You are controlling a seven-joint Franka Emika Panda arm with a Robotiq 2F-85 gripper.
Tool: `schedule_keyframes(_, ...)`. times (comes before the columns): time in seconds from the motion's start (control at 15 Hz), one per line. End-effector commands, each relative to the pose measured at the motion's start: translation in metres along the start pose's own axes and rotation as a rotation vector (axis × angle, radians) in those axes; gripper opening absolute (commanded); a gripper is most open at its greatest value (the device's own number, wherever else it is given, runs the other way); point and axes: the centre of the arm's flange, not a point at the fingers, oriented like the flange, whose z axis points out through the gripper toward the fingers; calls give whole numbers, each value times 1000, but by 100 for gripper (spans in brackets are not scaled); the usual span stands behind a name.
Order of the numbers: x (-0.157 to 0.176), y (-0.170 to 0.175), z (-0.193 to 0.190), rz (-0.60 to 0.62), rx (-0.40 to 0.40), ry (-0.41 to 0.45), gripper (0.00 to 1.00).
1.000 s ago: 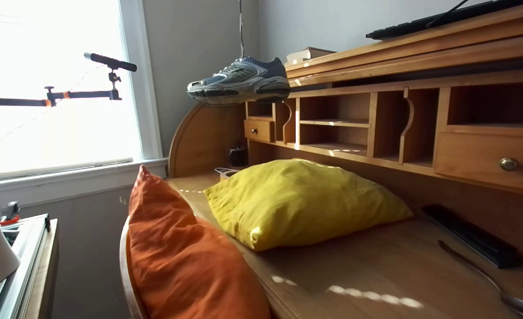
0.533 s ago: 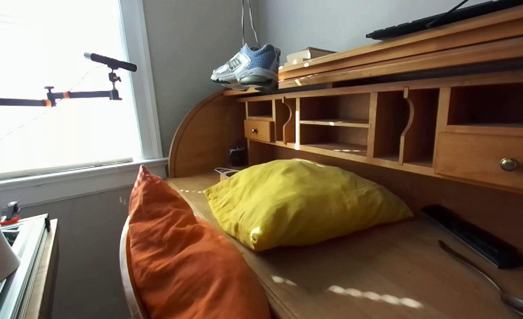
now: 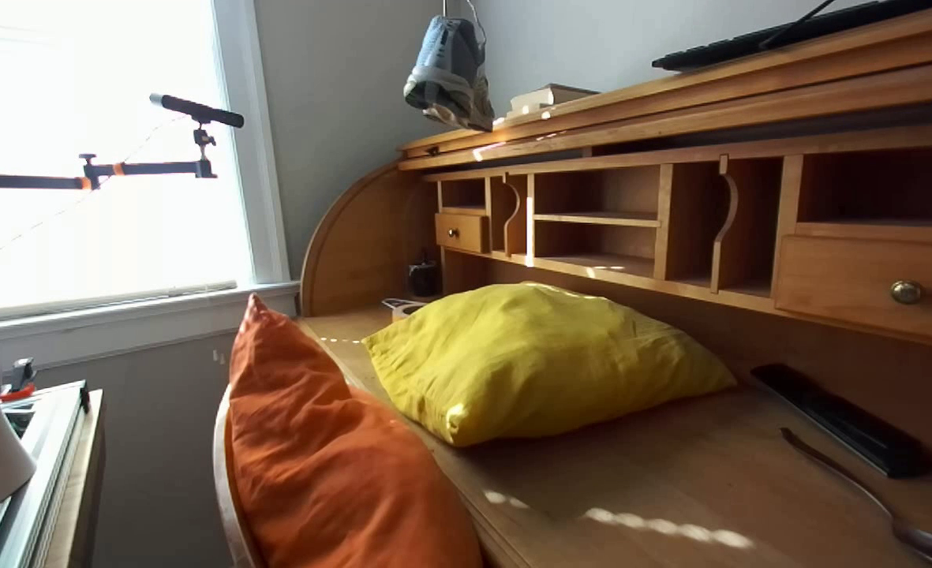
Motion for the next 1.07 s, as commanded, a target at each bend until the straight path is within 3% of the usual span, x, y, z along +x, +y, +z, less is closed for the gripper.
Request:
schedule_keyframes(0.0,4,12,-12,45,-70,14,1)
schedule_keyframes(0.47,11,33,-12,96,-122,14,1)
schedule_keyframes(1.0,27,49,-5,32,-121,6,1)
